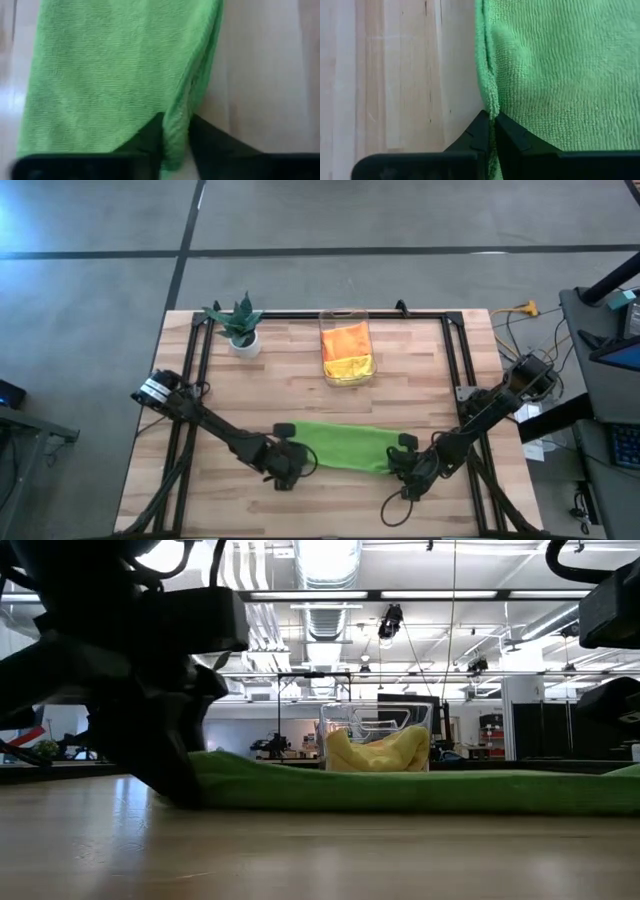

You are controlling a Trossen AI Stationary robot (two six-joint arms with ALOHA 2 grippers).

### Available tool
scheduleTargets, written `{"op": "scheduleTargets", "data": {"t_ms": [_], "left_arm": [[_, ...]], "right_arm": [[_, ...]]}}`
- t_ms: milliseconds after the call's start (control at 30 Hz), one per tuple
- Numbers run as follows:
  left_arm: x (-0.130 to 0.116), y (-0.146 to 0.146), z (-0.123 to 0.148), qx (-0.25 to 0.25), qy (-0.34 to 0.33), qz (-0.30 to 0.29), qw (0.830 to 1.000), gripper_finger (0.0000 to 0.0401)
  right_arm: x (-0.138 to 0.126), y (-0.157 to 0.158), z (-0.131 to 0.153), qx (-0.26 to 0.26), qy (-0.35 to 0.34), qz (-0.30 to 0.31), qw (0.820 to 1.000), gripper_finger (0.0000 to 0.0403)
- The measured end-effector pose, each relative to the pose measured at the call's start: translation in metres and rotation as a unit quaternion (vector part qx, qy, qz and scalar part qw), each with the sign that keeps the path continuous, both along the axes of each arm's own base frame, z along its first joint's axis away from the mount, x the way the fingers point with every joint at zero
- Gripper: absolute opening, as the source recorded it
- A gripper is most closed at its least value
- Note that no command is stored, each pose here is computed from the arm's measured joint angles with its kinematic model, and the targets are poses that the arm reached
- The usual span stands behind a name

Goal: Fold microfiber towels
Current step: Fold the green towel

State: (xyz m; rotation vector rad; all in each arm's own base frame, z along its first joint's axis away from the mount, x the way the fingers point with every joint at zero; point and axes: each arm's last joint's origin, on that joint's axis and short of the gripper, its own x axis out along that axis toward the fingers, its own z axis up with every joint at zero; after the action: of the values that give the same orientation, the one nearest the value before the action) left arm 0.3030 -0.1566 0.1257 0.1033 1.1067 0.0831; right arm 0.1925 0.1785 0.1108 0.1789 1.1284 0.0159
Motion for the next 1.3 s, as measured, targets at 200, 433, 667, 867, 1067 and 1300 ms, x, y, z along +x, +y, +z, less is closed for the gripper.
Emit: {"op": "scheduleTargets", "data": {"t_ms": [200, 433, 667, 867, 1067, 1300], "left_arm": [[-0.003, -0.003, 0.013, 0.009, -0.01, 0.0, 1.0, 0.0009], [-0.007, 0.0, 0.046, -0.018, -0.065, 0.02, 0.998, 0.0001], [-0.009, 0.002, 0.055, -0.013, -0.088, 0.035, 0.995, 0.0001], [-0.012, 0.003, 0.052, -0.017, -0.083, 0.047, 0.995, 0.0], [-0.012, 0.005, 0.051, -0.002, -0.092, 0.058, 0.994, 0.0], [-0.012, 0.016, 0.044, 0.005, -0.102, 0.115, 0.988, 0.0]], "right_arm": [[-0.001, 0.001, 0.003, 0.025, 0.014, 0.012, 1.0, 0.0015], [-0.006, -0.004, 0.018, 0.051, 0.019, -0.007, 0.998, 0.0012], [-0.011, -0.017, 0.032, 0.043, 0.021, -0.035, 0.998, 0.0012], [-0.012, -0.025, 0.05, 0.068, -0.003, -0.05, 0.996, 0.0012], [-0.013, -0.046, 0.063, 0.067, -0.014, -0.075, 0.995, 0.0012], [-0.008, -0.074, 0.057, 0.051, 0.022, -0.089, 0.994, 0.0013]]}}
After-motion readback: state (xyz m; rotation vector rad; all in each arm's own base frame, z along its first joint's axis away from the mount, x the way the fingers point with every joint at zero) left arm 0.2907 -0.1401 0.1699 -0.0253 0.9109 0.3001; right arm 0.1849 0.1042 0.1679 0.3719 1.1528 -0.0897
